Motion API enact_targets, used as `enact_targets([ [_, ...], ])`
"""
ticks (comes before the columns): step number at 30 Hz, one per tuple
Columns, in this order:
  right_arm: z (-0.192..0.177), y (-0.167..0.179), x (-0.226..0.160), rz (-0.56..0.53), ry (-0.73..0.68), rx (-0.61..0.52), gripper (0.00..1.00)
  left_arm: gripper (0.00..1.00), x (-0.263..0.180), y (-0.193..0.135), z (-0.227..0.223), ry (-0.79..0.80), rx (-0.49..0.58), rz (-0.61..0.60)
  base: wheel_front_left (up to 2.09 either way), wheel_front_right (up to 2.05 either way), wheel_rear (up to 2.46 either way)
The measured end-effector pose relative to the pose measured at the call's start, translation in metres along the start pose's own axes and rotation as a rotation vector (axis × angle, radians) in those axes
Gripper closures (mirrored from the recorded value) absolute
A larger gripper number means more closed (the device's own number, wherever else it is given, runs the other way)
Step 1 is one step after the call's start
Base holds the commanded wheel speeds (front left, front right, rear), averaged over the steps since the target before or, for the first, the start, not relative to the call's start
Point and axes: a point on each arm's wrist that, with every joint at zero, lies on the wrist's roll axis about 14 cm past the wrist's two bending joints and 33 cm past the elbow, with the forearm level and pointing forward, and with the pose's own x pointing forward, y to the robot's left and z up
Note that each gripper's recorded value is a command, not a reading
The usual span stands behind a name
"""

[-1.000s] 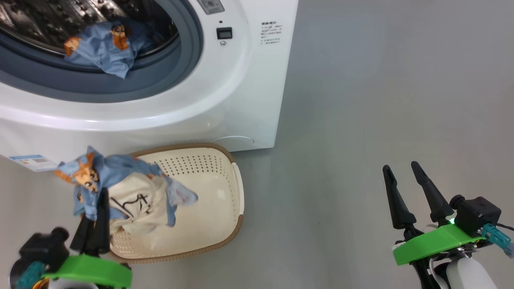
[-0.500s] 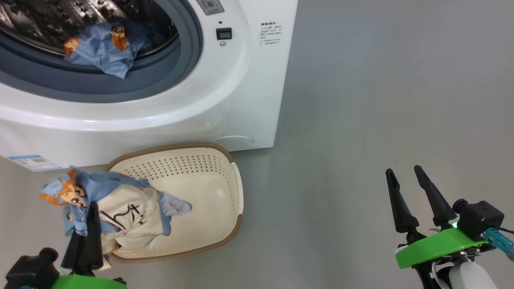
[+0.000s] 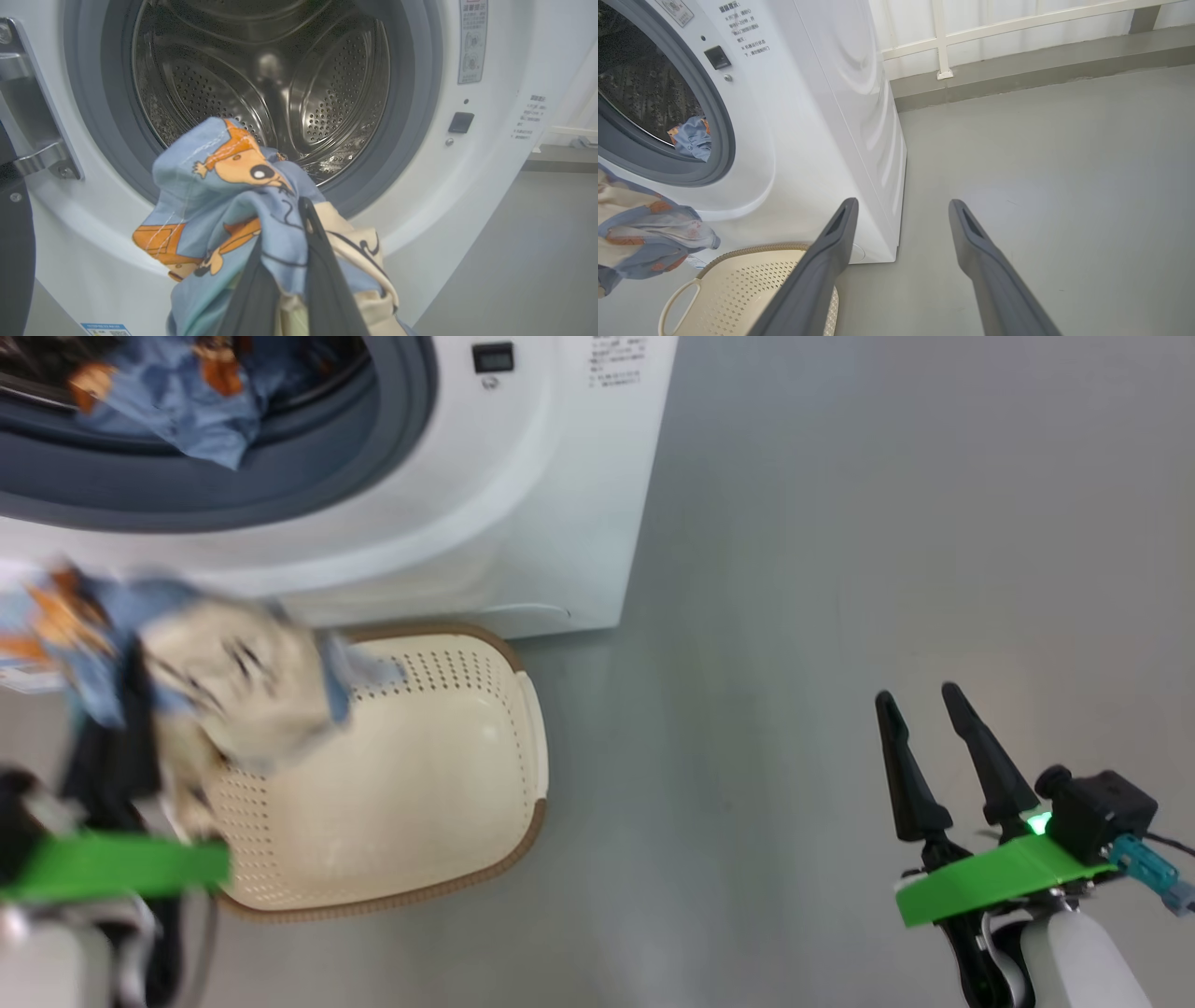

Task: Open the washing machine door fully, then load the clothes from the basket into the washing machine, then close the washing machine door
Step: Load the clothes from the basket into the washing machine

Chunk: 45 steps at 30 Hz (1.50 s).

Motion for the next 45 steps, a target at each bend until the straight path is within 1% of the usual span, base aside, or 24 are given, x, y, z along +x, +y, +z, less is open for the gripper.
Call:
enact_targets([
  [6, -0.006, -0.003, 0.011, -0.010, 0.007, 0.004, 0.00, 1.00, 0.061, 0.004, 0.047, -0.171, 0.057, -0.034, 0.00, 0.00, 0.00],
  [10, -0.012, -0.005, 0.016, -0.020, 0.017, 0.007, 0.00, 1.00, 0.097, 0.001, 0.057, -0.213, 0.088, -0.059, 0.00, 0.00, 0.00],
  [16, -0.013, -0.008, 0.020, -0.030, 0.017, 0.008, 0.00, 1.00, 0.137, 0.011, 0.023, -0.111, 0.098, -0.048, 0.00, 0.00, 0.00],
  [17, -0.013, -0.011, 0.019, -0.040, 0.017, 0.005, 0.00, 1.00, 0.150, 0.011, 0.014, -0.082, 0.101, -0.053, 0.00, 0.00, 0.00],
  [20, -0.016, -0.016, 0.016, -0.055, 0.029, 0.000, 0.00, 1.00, 0.166, 0.012, -0.003, -0.029, 0.110, -0.053, 0.00, 0.00, 0.00],
  [28, -0.018, -0.025, 0.009, -0.085, 0.043, -0.006, 0.00, 1.00, 0.193, 0.004, -0.054, 0.133, 0.141, -0.081, 0.00, 0.00, 0.00],
  [31, -0.017, -0.027, 0.007, -0.091, 0.041, 0.003, 0.00, 1.00, 0.202, 0.002, -0.063, 0.166, 0.147, -0.083, 0.00, 0.00, 0.00],
  [35, -0.014, -0.031, 0.005, -0.103, 0.037, 0.001, 0.00, 1.00, 0.226, -0.002, -0.043, 0.107, 0.164, -0.097, 0.00, 0.00, 0.00],
  [36, -0.014, -0.031, 0.005, -0.103, 0.037, 0.001, 0.00, 1.00, 0.226, -0.002, -0.043, 0.107, 0.164, -0.097, 0.00, 0.00, 0.00],
  [41, -0.020, -0.037, 0.005, -0.120, 0.051, -0.002, 0.00, 1.00, 0.253, -0.009, 0.008, -0.074, 0.175, -0.102, 0.00, 0.00, 0.00],
  [45, -0.024, -0.040, 0.007, -0.126, 0.059, -0.004, 0.00, 1.00, 0.259, -0.011, 0.031, -0.175, 0.196, -0.095, 0.00, 0.00, 0.00],
])
